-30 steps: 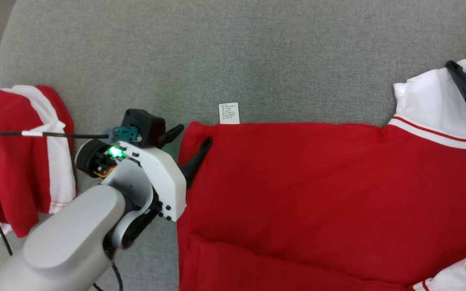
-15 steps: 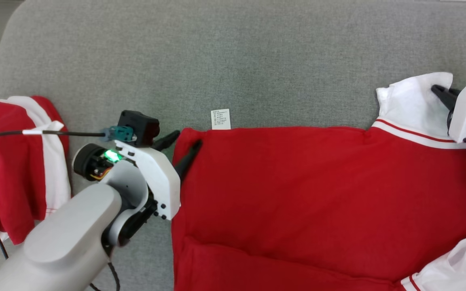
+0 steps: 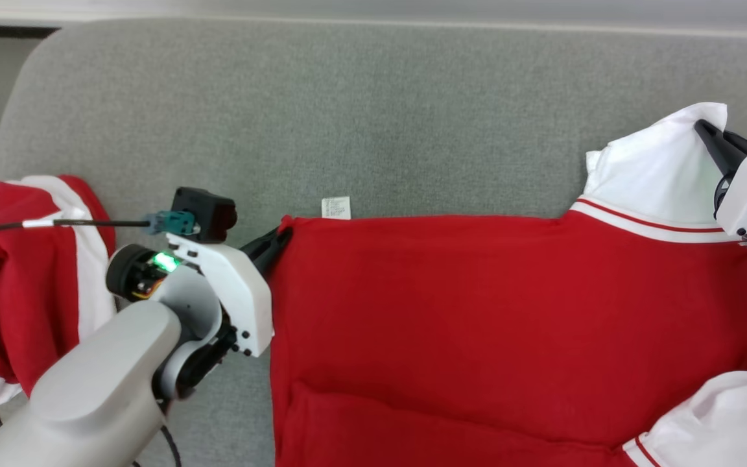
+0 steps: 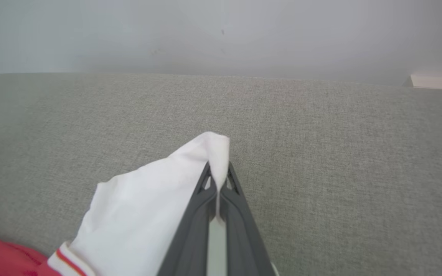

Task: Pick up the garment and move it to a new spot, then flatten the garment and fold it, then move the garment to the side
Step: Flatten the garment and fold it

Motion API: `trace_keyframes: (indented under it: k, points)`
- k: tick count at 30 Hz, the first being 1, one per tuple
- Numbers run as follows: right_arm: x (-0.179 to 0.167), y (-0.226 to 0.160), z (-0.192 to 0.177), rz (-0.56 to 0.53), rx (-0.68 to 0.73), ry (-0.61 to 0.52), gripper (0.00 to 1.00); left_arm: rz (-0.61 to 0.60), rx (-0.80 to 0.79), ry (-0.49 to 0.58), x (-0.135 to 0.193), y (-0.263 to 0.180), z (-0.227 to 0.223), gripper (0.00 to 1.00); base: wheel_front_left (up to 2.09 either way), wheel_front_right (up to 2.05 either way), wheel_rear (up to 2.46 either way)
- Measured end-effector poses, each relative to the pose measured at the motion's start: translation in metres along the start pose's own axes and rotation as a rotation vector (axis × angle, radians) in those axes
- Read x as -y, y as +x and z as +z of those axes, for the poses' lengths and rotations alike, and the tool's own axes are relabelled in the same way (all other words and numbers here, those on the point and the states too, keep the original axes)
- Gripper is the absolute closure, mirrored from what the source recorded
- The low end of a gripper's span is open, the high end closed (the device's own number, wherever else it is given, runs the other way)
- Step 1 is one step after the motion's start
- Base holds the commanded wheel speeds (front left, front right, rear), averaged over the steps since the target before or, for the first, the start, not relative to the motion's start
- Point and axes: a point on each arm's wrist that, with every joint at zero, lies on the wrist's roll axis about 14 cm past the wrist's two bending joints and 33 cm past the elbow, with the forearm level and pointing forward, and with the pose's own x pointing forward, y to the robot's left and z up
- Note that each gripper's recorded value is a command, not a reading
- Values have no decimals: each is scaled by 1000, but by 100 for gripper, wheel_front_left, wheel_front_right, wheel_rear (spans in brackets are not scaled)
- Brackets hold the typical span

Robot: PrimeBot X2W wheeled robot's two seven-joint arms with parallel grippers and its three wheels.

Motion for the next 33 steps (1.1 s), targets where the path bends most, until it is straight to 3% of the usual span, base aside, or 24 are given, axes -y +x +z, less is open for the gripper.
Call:
trace_keyframes:
  k: [5,16,25,33]
  points:
    - [-4,-20,17,3,85,30,100,8,6,7,-2,-11,6,100,0,0,0]
    - [-32,-84,12,72,102,58,100,-83,-147,15,16,-45,6,100,0,0,0]
    - [-33,-141,-5,76,66,26,100,-144,-227,42,33,-71,17,100,0,0,0]
    - [-29,-174,-46,75,-44,49,100,-181,-320,55,47,-87,4,100,0,0,0]
